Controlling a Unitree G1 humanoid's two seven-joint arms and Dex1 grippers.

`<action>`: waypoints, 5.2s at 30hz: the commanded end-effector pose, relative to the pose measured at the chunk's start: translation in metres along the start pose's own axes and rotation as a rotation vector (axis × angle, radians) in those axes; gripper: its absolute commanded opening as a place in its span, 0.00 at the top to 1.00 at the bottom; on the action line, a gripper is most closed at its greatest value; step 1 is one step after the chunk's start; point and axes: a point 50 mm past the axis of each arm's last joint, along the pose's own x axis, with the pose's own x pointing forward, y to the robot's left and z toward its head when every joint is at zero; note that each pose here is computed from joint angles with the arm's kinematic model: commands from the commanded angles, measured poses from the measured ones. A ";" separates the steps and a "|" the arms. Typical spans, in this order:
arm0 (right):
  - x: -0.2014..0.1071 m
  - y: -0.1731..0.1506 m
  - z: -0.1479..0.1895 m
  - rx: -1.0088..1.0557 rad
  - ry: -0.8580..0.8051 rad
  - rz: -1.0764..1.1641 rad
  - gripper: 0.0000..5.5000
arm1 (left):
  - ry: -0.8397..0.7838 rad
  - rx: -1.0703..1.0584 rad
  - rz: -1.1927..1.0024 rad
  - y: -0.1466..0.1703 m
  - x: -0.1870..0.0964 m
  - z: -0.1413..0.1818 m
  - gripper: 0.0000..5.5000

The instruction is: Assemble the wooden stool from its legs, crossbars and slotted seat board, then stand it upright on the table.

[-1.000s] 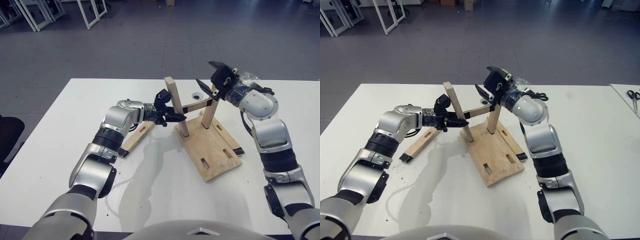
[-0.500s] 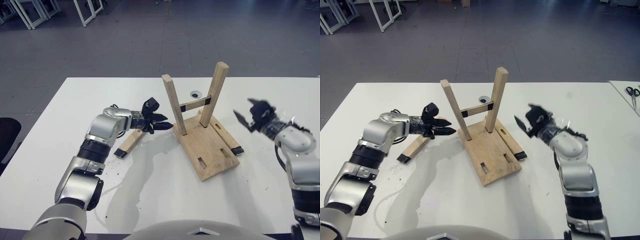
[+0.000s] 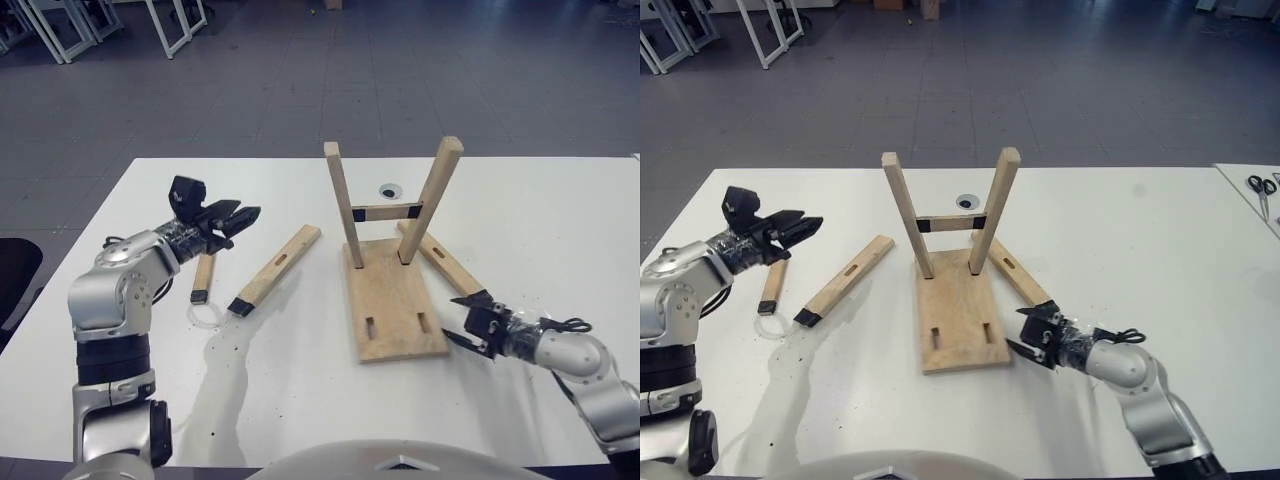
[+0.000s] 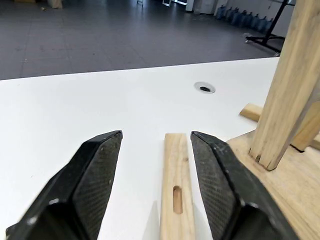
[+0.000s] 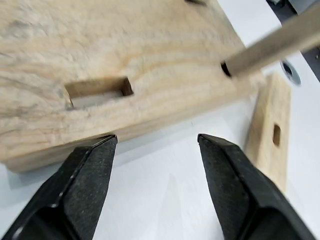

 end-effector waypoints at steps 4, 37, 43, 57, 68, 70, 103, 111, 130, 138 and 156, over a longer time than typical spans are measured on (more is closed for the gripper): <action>0.005 -0.016 0.024 0.012 -0.095 -0.054 0.46 | 0.103 0.080 0.021 -0.005 -0.012 -0.025 0.54; -0.011 -0.053 0.018 0.247 -0.082 -0.260 0.46 | 0.184 -0.100 0.513 0.017 -0.050 -0.126 0.76; -0.010 -0.045 0.037 0.549 -0.204 -0.132 0.27 | -0.235 0.121 0.531 0.014 -0.040 -0.066 0.76; -0.015 -0.094 0.141 0.927 -0.800 0.071 0.22 | -0.834 0.462 -0.239 -0.119 -0.010 0.049 0.76; -0.021 -0.104 0.184 0.987 -0.990 0.171 0.22 | -0.753 0.565 -0.346 -0.136 0.001 0.033 0.76; -0.020 -0.107 0.187 1.005 -1.007 0.153 0.30 | -0.762 0.629 -0.320 -0.135 0.001 0.034 0.76; -0.035 -0.136 0.179 1.078 -1.076 -0.007 0.93 | -0.602 0.747 -0.239 -0.102 -0.006 -0.005 0.50; -0.068 -0.176 0.156 0.845 -1.051 -0.468 0.93 | -0.241 0.818 -0.172 -0.076 -0.004 -0.076 0.50; -0.003 -0.134 0.029 0.586 -0.303 -0.541 0.93 | -0.054 0.706 -0.512 -0.092 -0.019 -0.097 0.50; 0.014 -0.123 0.021 0.616 -0.283 -0.491 0.93 | -0.123 0.788 -0.388 -0.073 -0.015 -0.077 0.50; 0.016 -0.117 0.002 0.644 -0.227 -0.480 0.93 | 0.024 0.793 -0.605 -0.100 -0.016 -0.107 0.50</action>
